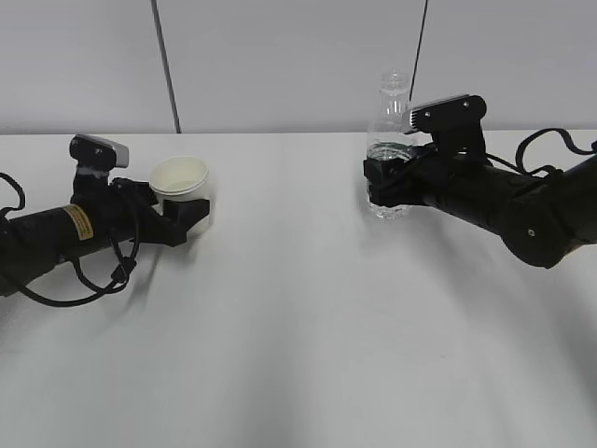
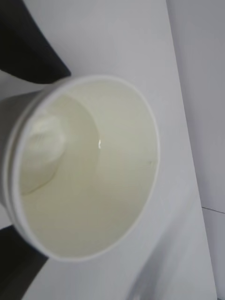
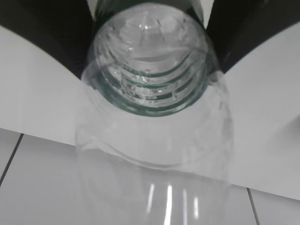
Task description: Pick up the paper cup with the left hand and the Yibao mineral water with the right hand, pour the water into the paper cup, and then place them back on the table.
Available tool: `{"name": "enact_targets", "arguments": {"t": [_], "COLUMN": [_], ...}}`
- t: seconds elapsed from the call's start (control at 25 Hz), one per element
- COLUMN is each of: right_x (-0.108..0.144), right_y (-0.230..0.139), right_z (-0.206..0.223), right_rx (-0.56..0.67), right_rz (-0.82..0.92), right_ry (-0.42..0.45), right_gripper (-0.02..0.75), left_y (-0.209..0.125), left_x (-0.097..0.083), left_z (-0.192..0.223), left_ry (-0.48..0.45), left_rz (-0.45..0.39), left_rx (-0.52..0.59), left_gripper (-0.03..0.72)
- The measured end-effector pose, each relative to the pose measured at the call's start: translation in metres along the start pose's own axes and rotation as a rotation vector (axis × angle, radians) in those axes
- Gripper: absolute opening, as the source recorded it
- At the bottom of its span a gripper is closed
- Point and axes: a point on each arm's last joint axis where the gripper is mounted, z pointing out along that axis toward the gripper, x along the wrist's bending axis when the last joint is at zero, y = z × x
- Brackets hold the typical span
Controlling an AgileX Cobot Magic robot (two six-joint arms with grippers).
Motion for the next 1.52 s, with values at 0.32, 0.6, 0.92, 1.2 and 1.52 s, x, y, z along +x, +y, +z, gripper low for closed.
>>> {"name": "enact_targets", "arguments": {"t": [0.32,0.6,0.92,1.2,1.52], "right_x": [0.0,0.0,0.001,0.002,0.003], "right_y": [0.0,0.0,-0.006,-0.021,-0.036], "right_z": [0.0,0.0,0.0,0.004,0.01], "right_rx": [0.0,0.0,-0.005,-0.005,-0.052], "right_rz": [0.014,0.014,0.02,0.034,0.071], "right_ry": [0.0,0.0,0.004,0.012,0.017], "right_gripper": [0.486,0.486,0.486,0.486,0.486], "left_y": [0.001,0.01,0.025,0.028,0.027], "left_x": [0.0,0.0,-0.001,-0.004,-0.004], "left_z": [0.0,-0.002,-0.006,-0.007,-0.007], "left_ry": [-0.001,0.003,0.002,-0.023,-0.027], "left_rz": [-0.002,0.01,0.042,0.042,0.041], "left_rx": [-0.012,-0.031,-0.047,-0.042,-0.04], "left_gripper": [0.595,0.595,0.592,0.591,0.591]}}
